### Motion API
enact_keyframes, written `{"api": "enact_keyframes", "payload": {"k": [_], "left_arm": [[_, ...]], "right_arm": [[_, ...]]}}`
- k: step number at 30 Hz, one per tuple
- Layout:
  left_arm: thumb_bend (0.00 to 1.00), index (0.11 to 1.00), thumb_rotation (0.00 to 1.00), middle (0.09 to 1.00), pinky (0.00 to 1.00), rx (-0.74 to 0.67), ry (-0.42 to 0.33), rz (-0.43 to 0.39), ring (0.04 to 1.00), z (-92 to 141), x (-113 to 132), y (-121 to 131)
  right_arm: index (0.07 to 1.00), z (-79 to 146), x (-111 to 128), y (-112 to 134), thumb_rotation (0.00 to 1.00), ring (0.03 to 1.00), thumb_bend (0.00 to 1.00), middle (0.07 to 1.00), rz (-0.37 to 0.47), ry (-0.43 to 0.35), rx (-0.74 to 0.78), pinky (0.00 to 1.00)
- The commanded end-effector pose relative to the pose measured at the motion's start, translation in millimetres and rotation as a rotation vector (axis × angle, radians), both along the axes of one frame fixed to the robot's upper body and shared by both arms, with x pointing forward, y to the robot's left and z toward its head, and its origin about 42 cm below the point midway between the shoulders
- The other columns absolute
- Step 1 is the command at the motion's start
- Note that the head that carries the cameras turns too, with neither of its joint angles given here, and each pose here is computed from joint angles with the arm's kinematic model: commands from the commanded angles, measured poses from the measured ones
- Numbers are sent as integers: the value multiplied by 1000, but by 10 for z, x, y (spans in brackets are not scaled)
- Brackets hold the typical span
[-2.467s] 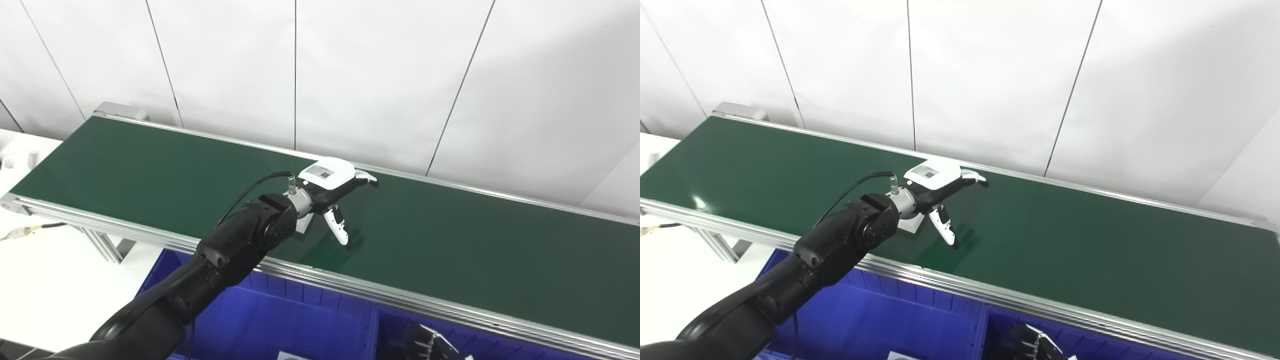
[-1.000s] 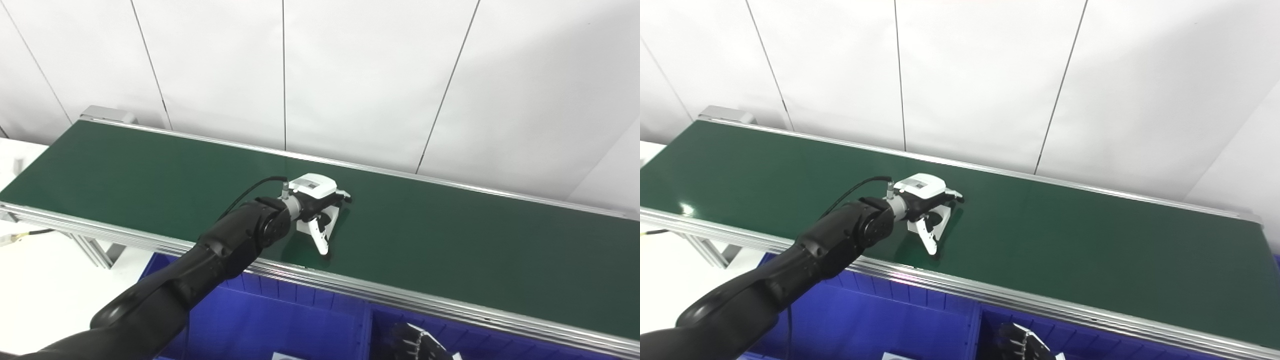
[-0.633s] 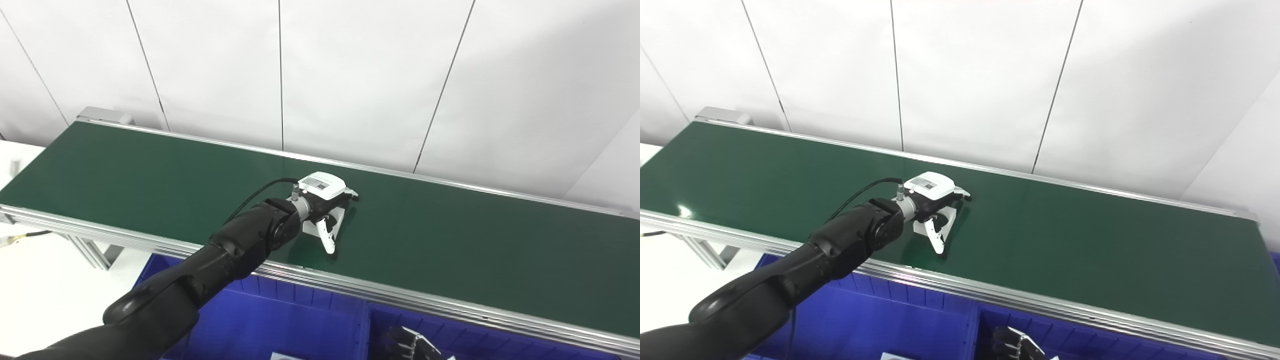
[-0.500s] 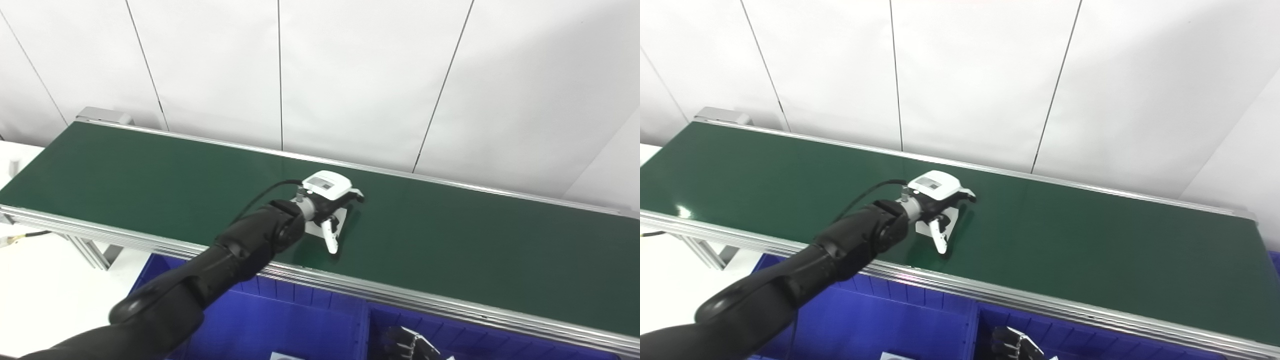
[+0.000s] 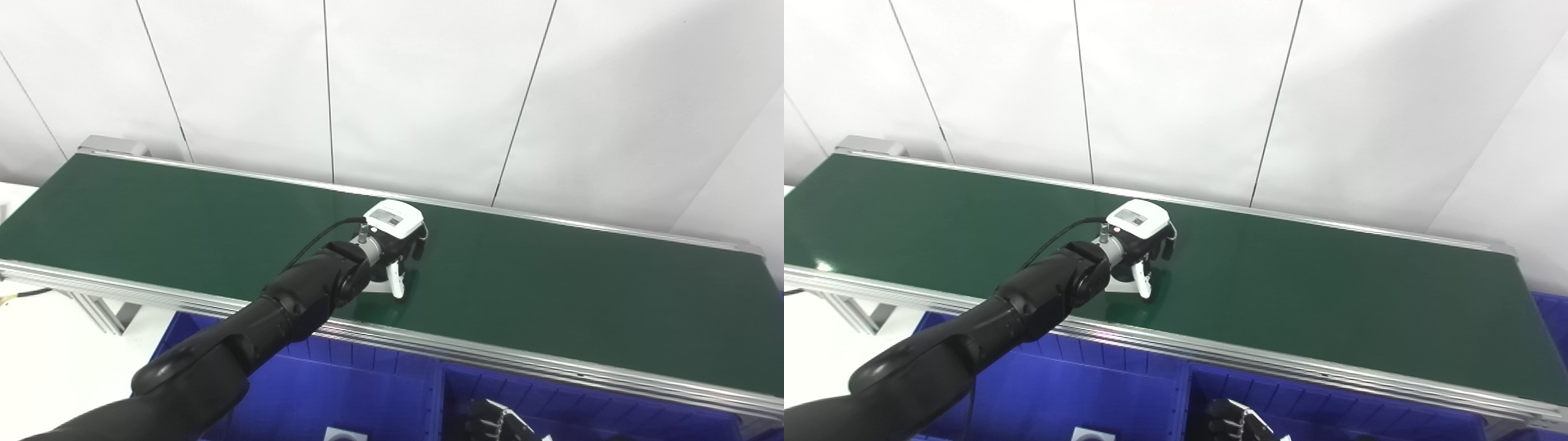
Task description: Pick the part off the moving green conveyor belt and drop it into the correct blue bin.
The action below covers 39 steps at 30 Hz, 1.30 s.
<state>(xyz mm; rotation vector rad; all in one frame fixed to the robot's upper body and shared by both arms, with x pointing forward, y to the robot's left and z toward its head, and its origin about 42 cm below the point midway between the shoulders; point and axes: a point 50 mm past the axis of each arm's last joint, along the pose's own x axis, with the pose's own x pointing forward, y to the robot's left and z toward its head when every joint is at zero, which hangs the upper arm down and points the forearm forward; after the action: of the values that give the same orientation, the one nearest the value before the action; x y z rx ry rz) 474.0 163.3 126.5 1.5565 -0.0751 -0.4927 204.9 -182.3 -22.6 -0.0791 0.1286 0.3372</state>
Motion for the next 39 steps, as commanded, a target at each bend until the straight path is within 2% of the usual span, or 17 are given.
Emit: {"api": "enact_keyframes", "payload": {"k": [1,4,11,14,20,24,28,33,39], "left_arm": [[497,535,0,458,262,36,-34,26,383,169,94,103],[496,543,0,461,291,42,-29,27,385,195,95,99],[498,528,0,458,234,38,-29,23,385,214,87,96],[497,539,0,460,296,35,-33,17,384,223,83,98],[498,533,0,462,293,-39,-2,15,390,454,21,20],[498,535,0,486,323,-66,8,-15,390,730,-140,-79],[497,547,0,476,338,-82,33,-28,386,909,-319,-141],[496,547,0,479,348,-112,38,-51,386,1023,-572,-150],[497,541,0,476,348,-133,67,-31,388,1057,-827,-92]], "right_arm": [[739,118,94,39,222,702,877,755,3,-71,25,636],[740,119,92,39,214,702,875,755,4,-71,25,639],[740,117,91,34,212,703,874,754,3,-71,23,638],[740,114,88,35,209,702,875,753,3,-69,25,635],[738,106,104,31,205,701,876,752,7,-65,27,633],[739,95,115,15,194,709,873,753,9,-57,44,639],[740,98,125,-4,192,710,875,753,7,-57,49,644],[739,116,145,-41,199,714,878,752,15,-62,54,650],[738,165,173,-101,190,711,883,750,14,-78,73,645]]}}
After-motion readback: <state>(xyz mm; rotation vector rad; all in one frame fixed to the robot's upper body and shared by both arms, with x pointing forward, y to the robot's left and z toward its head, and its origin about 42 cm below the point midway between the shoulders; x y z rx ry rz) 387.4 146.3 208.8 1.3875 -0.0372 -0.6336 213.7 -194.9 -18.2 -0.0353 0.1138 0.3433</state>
